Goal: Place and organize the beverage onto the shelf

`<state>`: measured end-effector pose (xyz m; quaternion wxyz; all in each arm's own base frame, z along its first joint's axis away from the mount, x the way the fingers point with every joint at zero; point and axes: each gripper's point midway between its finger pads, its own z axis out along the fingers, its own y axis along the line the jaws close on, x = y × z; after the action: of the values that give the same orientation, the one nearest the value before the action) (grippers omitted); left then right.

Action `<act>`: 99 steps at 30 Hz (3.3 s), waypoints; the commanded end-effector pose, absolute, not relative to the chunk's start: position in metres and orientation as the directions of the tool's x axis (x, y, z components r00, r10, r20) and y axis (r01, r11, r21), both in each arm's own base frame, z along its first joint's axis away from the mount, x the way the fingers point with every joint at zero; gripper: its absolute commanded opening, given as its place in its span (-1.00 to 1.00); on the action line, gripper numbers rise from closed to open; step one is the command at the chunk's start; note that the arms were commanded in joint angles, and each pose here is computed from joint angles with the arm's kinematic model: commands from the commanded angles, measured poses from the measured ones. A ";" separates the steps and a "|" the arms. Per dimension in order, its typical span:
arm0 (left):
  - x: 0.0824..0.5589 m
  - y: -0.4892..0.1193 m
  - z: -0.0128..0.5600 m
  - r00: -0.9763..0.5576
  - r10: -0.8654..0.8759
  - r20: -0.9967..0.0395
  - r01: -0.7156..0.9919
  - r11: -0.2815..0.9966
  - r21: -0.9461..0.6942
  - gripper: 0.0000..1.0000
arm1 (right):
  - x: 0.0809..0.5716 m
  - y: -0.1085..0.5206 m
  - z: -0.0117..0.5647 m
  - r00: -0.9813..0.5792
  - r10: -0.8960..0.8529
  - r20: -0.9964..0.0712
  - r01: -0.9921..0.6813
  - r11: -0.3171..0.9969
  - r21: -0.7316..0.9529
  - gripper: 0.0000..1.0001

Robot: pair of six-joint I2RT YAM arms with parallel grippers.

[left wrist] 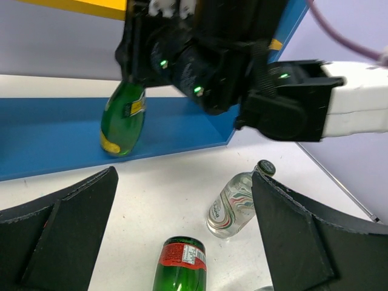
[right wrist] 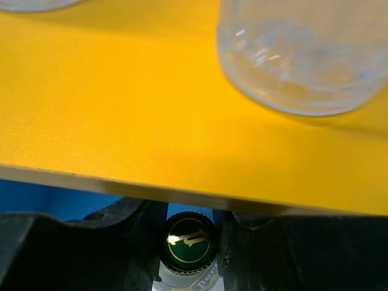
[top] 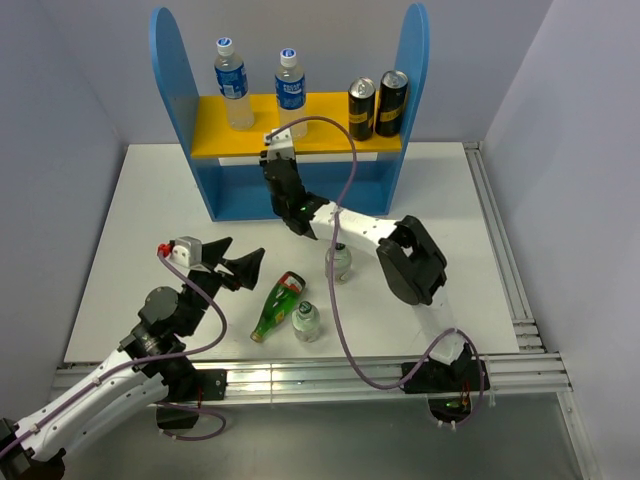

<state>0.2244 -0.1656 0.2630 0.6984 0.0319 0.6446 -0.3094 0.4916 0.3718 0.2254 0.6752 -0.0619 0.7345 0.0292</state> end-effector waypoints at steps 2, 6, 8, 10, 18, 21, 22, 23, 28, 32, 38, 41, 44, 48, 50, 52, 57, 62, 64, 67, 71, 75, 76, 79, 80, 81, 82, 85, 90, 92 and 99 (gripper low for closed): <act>0.223 -0.161 0.268 -0.002 -0.417 -0.909 0.470 0.801 -0.369 0.97 | 0.506 0.386 0.312 0.092 0.207 -0.974 -0.130 0.972 0.195 -1.00; 0.222 -0.160 0.269 -0.002 -0.427 -0.904 0.472 0.797 -0.378 0.97 | 0.517 0.404 0.309 0.093 0.231 -0.969 -0.143 0.966 0.216 -1.00; 0.222 -0.160 0.268 -0.003 -0.428 -0.904 0.470 0.797 -0.379 0.97 | 0.521 0.412 0.299 0.084 0.227 -0.970 -0.141 0.967 0.214 -1.00; 0.222 -0.160 0.268 -0.003 -0.428 -0.904 0.469 0.798 -0.379 0.97 | 0.522 0.419 0.306 0.097 0.243 -0.965 -0.152 0.962 0.226 -1.00; 0.221 -0.161 0.268 -0.010 -0.428 -0.904 0.473 0.794 -0.381 0.96 | 0.527 0.427 0.308 0.155 0.258 -0.954 -0.122 0.963 0.241 -1.00; 0.221 -0.161 0.267 -0.012 -0.428 -0.904 0.474 0.793 -0.382 0.96 | 0.527 0.430 0.310 0.187 0.238 -0.953 -0.107 0.969 0.221 -1.00; 0.221 -0.161 0.268 -0.010 -0.429 -0.903 0.472 0.794 -0.383 0.96 | 0.527 0.430 0.310 0.198 0.213 -0.957 -0.096 0.976 0.197 -1.00; 0.222 -0.161 0.267 -0.012 -0.427 -0.904 0.471 0.795 -0.382 0.96 | 0.528 0.433 0.304 0.207 0.204 -0.957 -0.091 0.978 0.189 -1.00; 0.222 -0.160 0.267 -0.011 -0.427 -0.904 0.465 0.798 -0.383 0.95 | 0.526 0.439 0.306 0.245 0.188 -0.951 -0.070 0.982 0.176 -1.00; 0.223 -0.161 0.266 -0.013 -0.423 -0.906 0.464 0.800 -0.380 0.95 | 0.526 0.438 0.305 0.256 0.209 -0.944 -0.060 0.978 0.200 -1.00; 0.223 -0.161 0.265 -0.017 -0.421 -0.907 0.463 0.800 -0.381 0.95 | 0.526 0.437 0.297 0.267 0.198 -0.943 -0.038 0.980 0.195 -1.00; 0.223 -0.162 0.265 -0.017 -0.420 -0.907 0.464 0.800 -0.379 0.95 | 0.528 0.441 0.285 0.250 0.167 -0.954 -0.041 0.986 0.162 -1.00; 0.224 -0.162 0.264 -0.020 -0.417 -0.909 0.460 0.803 -0.378 0.95 | 0.527 0.443 0.282 0.246 0.158 -0.956 -0.037 0.987 0.154 -0.40; 0.225 -0.162 0.264 -0.021 -0.415 -0.910 0.458 0.805 -0.378 0.95 | 0.527 0.444 0.279 0.243 0.143 -0.959 -0.039 0.990 0.138 0.38; 0.225 -0.162 0.264 -0.020 -0.412 -0.911 0.458 0.806 -0.375 0.95 | 0.526 0.443 0.277 0.239 0.137 -0.961 -0.033 0.991 0.133 0.57; 0.226 -0.162 0.263 -0.023 -0.411 -0.911 0.455 0.807 -0.375 0.95 | 0.527 0.442 0.277 0.239 0.134 -0.962 -0.030 0.991 0.130 0.87; 0.226 -0.162 0.262 -0.025 -0.409 -0.912 0.450 0.810 -0.375 0.95 | 0.524 0.440 0.277 0.232 0.126 -0.964 -0.027 0.992 0.123 1.00; 0.227 -0.162 0.261 -0.025 -0.408 -0.913 0.446 0.813 -0.375 0.95 | 0.511 0.437 0.277 0.225 0.125 -0.966 -0.030 0.992 0.121 1.00; 0.227 -0.160 0.260 -0.024 -0.408 -0.913 0.440 0.815 -0.376 0.95 | 0.505 0.435 0.284 0.232 0.133 -0.964 -0.029 0.991 0.130 1.00; 0.228 -0.160 0.260 -0.023 -0.410 -0.912 0.435 0.817 -0.378 0.96 | 0.493 0.432 0.282 0.227 0.126 -0.966 -0.023 0.992 0.124 1.00; 0.229 -0.158 0.258 -0.019 -0.413 -0.911 0.423 0.822 -0.382 0.96 | 0.477 0.429 0.276 0.214 0.111 -0.971 -0.023 0.994 0.109 1.00; 0.232 -0.156 0.257 -0.011 -0.418 -0.908 0.409 0.827 -0.386 0.96 | 0.462 0.426 0.282 0.197 0.127 -0.972 -0.025 0.992 0.125 1.00; 0.233 -0.155 0.256 -0.007 -0.418 -0.908 0.401 0.831 -0.386 0.97 | 0.458 0.426 0.281 0.190 0.125 -0.974 -0.026 0.992 0.122 1.00; 0.236 -0.153 0.253 -0.011 -0.415 -0.910 0.381 0.839 -0.387 0.97 | 0.444 0.421 0.275 0.177 0.117 -0.977 -0.027 0.993 0.114 1.00; 0.236 -0.154 0.252 -0.015 -0.416 -0.909 0.377 0.840 -0.390 0.97 | 0.439 0.421 0.275 0.176 0.122 -0.977 -0.032 0.992 0.118 1.00; 0.237 -0.154 0.251 -0.017 -0.416 -0.909 0.375 0.840 -0.391 0.97 | 0.435 0.417 0.283 0.181 0.136 -0.974 -0.034 0.991 0.132 1.00; 0.237 -0.153 0.252 -0.015 -0.418 -0.908 0.373 0.840 -0.393 0.97 | 0.429 0.418 0.276 0.168 0.126 -0.978 -0.036 0.992 0.122 1.00; 0.238 -0.148 0.255 -0.005 -0.441 -0.898 0.349 0.841 -0.415 0.97 | 0.416 0.411 0.278 0.159 0.137 -0.978 -0.031 0.990 0.134 1.00; 0.235 -0.146 0.251 -0.066 -0.451 -0.890 0.321 0.835 -0.447 0.95 | 0.374 0.395 0.301 0.168 0.182 -0.969 -0.038 0.983 0.178 1.00; 0.234 -0.147 0.256 -0.103 -0.465 -0.879 0.298 0.829 -0.473 0.93 | 0.362 0.386 0.298 0.160 0.181 -0.970 -0.035 0.983 0.178 1.00; 0.237 -0.159 0.235 -0.356 -0.333 -0.873 0.171 0.896 -0.411 0.81 | 0.310 0.341 0.330 0.152 0.251 -0.956 -0.040 0.968 0.248 1.00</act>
<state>0.1881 -0.2252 0.2828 0.5584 0.0726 0.7059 -0.4297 0.3654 0.3494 0.2505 0.7297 -0.0027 0.6836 -0.0143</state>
